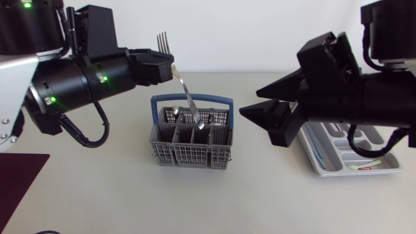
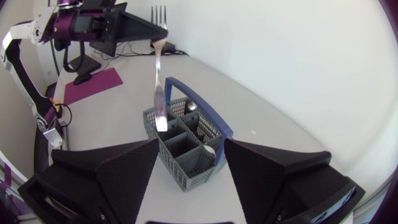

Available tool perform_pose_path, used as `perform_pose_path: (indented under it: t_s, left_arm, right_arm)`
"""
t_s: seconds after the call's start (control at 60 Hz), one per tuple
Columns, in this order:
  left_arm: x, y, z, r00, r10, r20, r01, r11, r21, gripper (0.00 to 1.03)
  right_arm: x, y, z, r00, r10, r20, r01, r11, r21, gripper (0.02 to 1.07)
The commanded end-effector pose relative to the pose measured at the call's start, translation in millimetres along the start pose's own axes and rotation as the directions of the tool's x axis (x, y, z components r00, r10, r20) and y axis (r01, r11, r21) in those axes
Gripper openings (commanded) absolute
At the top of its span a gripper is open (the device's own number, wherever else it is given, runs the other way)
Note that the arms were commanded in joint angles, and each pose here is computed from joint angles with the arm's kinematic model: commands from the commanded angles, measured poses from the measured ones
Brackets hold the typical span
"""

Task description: Sort the cutlery from the basket into the organizer compartments.

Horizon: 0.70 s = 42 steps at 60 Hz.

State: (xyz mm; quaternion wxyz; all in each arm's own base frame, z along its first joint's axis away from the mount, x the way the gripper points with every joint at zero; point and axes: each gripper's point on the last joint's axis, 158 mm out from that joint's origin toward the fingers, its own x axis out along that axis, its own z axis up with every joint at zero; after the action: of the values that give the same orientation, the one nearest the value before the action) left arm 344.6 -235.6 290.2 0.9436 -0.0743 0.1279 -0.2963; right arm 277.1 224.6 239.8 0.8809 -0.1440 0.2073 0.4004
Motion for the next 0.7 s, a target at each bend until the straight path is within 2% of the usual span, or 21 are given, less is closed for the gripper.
perform_pose_path:
  t_s: [0.0, 0.167, 0.25, 0.683]
  left_arm:
    - [8.1, -0.3, 0.5, 1.000, -0.015, -0.016, 0.014, 0.998, -0.053, 0.04]
    - [18.7, -3.2, -17.4, 0.996, -0.042, -0.073, 0.037, 0.997, -0.075, 0.04]
    - [20.9, -4.4, -20.7, 0.995, -0.051, -0.082, 0.045, 0.996, -0.079, 0.04]
    - [22.8, -10.6, -17.4, 0.993, -0.081, -0.082, 0.072, 0.992, -0.107, 0.04]
  right_arm:
    - [9.7, 10.9, 11.8, 0.999, 0.047, 0.004, -0.047, 0.998, 0.035, 0.78]
    - [29.4, 22.5, 25.1, 0.996, 0.091, 0.003, -0.091, 0.995, 0.037, 0.78]
    - [39.0, 25.9, 30.0, 0.995, 0.104, -0.001, -0.104, 0.994, 0.034, 0.85]
    - [84.8, 40.2, 44.5, 0.987, 0.158, -0.042, -0.156, 0.987, 0.035, 0.85]
